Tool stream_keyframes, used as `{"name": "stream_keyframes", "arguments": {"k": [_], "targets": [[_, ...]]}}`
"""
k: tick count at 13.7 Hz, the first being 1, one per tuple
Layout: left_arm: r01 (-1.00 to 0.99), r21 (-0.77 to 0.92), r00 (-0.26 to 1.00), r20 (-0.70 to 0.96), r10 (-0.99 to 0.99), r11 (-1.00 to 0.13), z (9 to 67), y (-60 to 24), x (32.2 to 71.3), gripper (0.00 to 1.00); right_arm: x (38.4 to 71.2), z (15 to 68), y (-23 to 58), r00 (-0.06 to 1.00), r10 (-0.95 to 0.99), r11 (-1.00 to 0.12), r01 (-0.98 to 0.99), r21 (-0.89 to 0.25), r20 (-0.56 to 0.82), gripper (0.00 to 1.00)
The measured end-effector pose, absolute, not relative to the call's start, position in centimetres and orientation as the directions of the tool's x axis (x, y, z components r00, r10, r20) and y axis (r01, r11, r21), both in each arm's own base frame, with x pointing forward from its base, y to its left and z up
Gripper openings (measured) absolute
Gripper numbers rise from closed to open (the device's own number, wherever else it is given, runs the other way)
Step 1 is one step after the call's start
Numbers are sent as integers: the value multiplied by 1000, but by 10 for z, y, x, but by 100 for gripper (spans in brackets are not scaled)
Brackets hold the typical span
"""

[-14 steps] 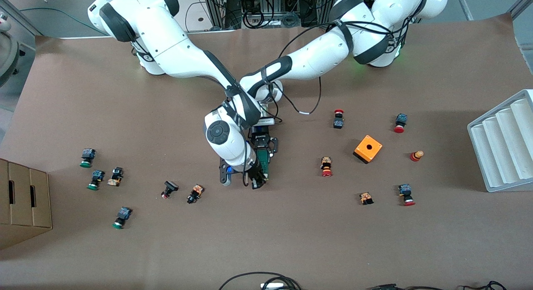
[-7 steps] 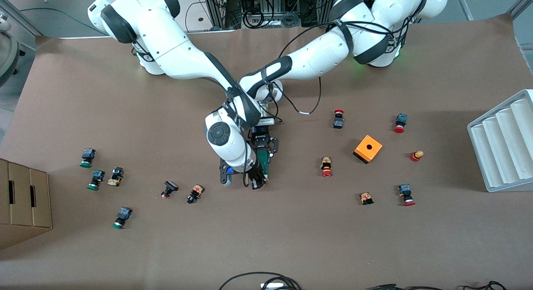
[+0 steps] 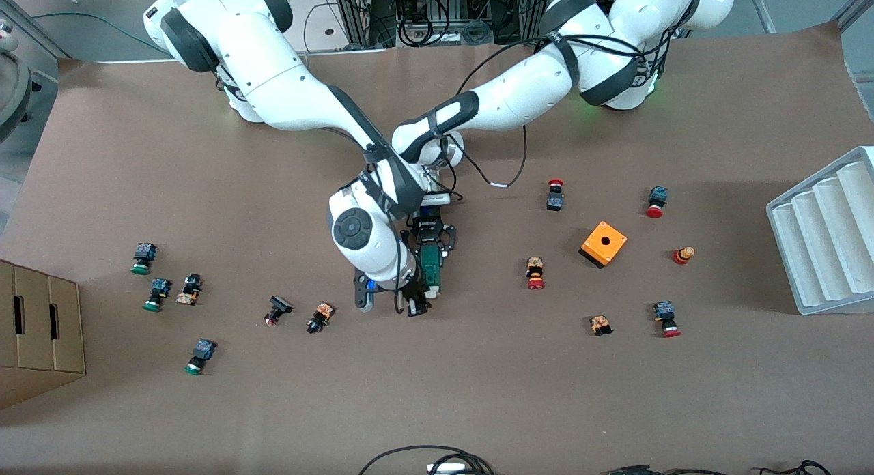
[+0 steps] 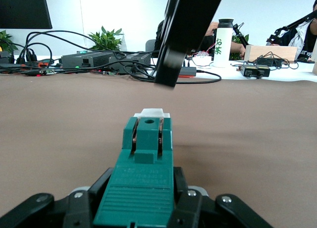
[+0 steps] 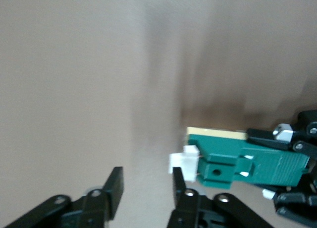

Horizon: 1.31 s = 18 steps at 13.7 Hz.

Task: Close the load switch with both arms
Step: 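Open the right gripper and withdraw it from the green switch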

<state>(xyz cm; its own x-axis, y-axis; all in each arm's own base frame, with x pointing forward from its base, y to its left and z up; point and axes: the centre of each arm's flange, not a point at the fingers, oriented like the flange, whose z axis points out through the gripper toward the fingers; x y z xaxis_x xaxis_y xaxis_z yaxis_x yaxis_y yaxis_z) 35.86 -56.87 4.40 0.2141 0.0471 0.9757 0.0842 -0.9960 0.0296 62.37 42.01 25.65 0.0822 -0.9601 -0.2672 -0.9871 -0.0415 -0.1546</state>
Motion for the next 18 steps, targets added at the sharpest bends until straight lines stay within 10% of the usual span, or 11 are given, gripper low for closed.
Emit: {"name": "stream_keyframes", "arguments": {"k": [5,9,18], "targets": [[77,30,217,975,47,-997,44,-571,356,64,650,361,356,227,-938,-182,-966,-185,-263,99],[70,30,218,975,45,-997,44,-574,352,100,650,437,273,382,-890,-351,-922,-163,-248,100],[142,-66,296,955,-22,-988,66,-575,353,100,580,565,70,893,-439,-877,-449,-173,-94,100]]}}
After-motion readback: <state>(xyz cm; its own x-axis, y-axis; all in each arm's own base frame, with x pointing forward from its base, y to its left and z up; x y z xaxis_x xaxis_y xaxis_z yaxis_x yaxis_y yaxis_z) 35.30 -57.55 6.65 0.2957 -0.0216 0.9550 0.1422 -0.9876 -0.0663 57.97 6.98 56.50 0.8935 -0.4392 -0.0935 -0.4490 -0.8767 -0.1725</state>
